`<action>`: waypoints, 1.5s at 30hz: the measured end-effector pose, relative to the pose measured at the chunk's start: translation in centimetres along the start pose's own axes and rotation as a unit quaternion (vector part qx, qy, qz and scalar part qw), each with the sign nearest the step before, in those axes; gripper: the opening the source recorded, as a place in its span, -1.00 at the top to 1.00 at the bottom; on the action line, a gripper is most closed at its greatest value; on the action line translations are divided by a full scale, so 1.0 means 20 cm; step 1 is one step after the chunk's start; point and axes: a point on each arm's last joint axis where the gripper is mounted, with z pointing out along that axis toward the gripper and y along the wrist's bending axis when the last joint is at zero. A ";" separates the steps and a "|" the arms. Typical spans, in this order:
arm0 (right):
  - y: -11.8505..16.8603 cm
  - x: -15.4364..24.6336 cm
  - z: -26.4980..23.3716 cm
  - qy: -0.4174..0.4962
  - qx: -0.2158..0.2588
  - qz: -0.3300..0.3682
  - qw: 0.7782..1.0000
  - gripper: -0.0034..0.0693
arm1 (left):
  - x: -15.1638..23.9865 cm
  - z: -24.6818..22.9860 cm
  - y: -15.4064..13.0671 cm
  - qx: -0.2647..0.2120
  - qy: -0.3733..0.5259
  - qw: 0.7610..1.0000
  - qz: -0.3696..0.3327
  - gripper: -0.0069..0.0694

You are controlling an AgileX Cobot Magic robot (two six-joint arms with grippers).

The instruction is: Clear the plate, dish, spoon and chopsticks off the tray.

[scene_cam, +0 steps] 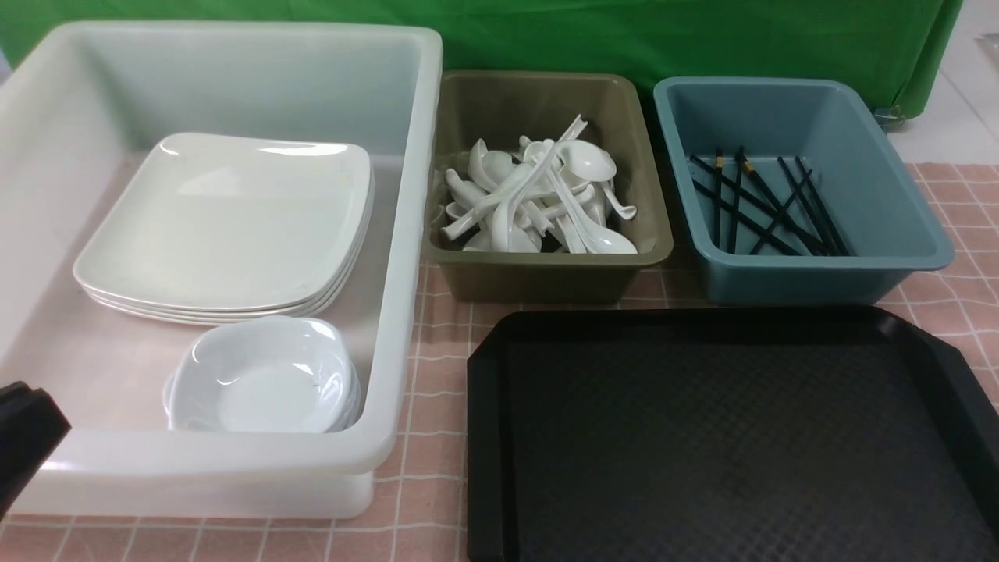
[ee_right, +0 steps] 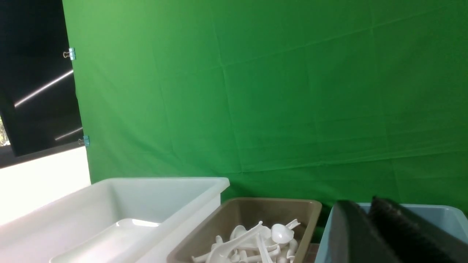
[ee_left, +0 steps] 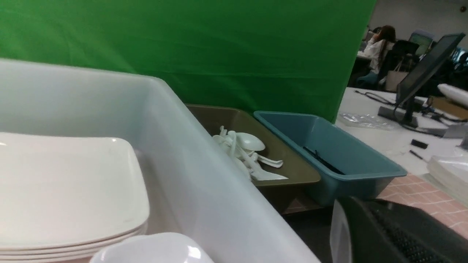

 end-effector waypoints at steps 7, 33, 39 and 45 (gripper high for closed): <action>0.00 0.00 0.00 0.000 0.000 0.000 1.000 0.51 | 0.15 0.00 0.08 -0.092 0.010 0.994 0.064 0.81; 0.00 0.00 0.00 -0.001 -0.001 0.000 1.000 0.38 | 0.46 0.01 0.21 -0.206 0.052 0.971 0.106 0.81; 0.00 0.00 0.00 -0.001 -0.001 0.000 1.000 0.34 | 0.46 0.01 0.21 -0.206 0.053 0.971 0.106 0.81; 0.00 0.00 0.00 -0.001 -0.001 0.000 1.000 0.31 | 0.46 0.01 0.21 -0.206 0.053 0.971 0.106 0.81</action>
